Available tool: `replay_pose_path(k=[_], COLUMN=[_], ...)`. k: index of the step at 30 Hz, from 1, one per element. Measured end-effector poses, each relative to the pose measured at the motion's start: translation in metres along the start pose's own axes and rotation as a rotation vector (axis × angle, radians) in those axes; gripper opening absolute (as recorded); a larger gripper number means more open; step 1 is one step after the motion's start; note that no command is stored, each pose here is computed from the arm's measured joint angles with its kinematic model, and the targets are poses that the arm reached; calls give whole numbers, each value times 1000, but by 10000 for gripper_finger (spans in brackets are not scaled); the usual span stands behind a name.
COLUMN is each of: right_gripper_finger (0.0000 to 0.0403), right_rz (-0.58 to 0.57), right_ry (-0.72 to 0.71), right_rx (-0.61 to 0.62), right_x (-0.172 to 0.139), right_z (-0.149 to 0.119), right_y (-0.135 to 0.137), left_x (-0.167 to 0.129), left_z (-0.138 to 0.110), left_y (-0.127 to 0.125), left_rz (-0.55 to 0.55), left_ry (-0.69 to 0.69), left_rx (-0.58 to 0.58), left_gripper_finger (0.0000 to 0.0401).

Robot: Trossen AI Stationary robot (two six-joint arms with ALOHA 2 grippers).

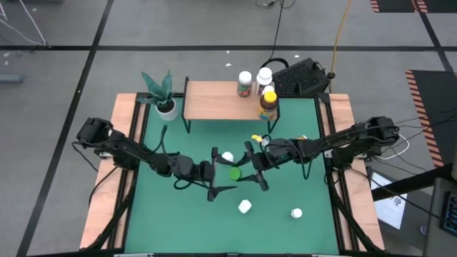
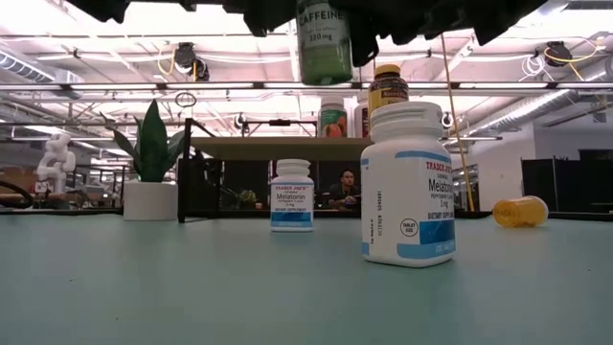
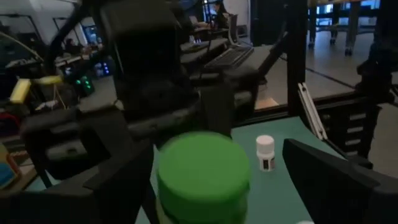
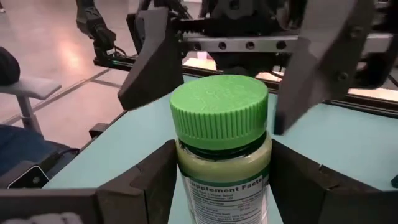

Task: Pick and place medicine bottles onto shelf by color
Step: Put the green medicine bottle on the shelf

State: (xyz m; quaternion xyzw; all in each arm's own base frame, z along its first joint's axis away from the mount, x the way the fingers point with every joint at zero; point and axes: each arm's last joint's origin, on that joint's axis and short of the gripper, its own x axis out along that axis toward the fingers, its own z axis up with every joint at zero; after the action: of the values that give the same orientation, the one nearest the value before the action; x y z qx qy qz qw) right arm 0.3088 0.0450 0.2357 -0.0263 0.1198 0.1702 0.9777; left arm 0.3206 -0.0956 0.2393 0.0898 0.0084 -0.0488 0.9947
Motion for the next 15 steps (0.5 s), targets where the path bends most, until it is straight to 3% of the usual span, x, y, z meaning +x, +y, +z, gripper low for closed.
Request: replay_pose_path(k=[15], right_gripper_finger=[208], right_rz=[6], right_ry=[2], right_rx=[-9], right_x=[0], right_z=[0], right_y=[0], left_x=[1], left_z=[-2], left_y=[5], left_rz=[17], left_ry=[32], left_rx=[10], left_gripper_finger=[207])
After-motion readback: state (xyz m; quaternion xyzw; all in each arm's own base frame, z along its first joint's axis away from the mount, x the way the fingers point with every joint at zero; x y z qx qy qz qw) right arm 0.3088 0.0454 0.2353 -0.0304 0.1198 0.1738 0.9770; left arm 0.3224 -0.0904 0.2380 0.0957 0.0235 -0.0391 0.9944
